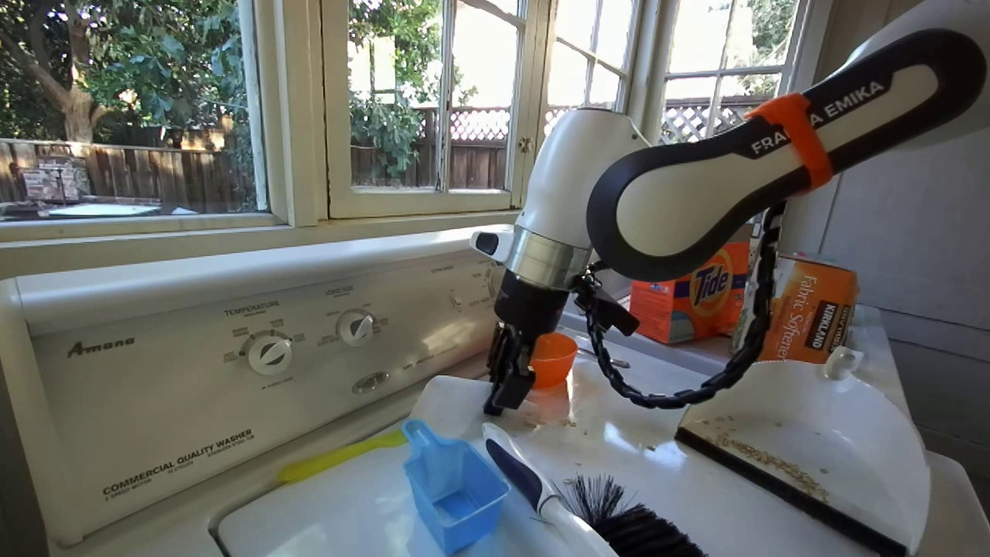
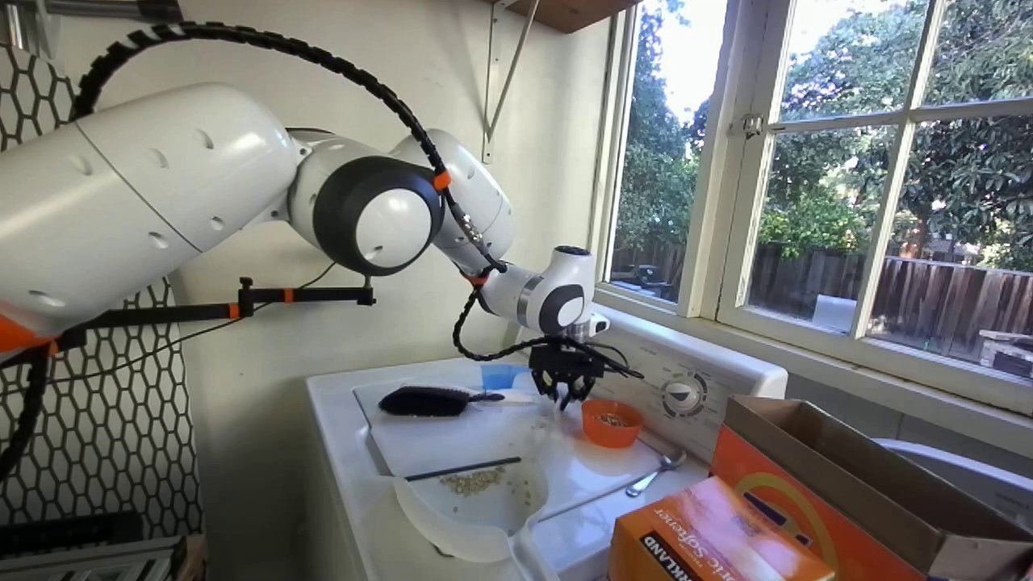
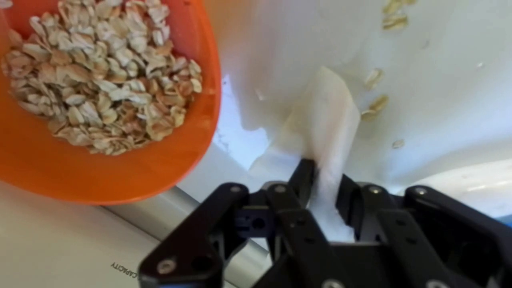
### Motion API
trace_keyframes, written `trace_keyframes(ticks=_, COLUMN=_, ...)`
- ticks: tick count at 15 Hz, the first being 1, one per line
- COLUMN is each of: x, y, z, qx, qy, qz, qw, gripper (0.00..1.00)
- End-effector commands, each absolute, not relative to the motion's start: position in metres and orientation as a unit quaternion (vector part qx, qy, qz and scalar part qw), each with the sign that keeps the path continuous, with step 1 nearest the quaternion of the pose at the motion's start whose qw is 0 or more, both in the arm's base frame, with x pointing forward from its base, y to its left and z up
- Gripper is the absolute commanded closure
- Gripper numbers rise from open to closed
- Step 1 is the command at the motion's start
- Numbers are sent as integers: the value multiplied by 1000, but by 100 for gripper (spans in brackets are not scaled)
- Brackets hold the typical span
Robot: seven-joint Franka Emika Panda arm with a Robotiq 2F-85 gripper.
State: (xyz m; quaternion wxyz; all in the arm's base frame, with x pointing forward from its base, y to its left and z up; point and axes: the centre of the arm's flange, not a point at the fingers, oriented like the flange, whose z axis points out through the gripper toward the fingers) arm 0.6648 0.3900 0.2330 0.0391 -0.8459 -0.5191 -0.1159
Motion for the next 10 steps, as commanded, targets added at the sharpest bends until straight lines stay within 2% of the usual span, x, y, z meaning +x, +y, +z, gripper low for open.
trace_keyframes(ticks=1, x=662, y=386, z=229, qx=-837, qy=-539, qz=-90, qw=24, gripper=97)
trace_keyframes(ticks=10, x=651, y=366, z=237, qx=-818, qy=-572, qz=-53, qw=13, gripper=97)
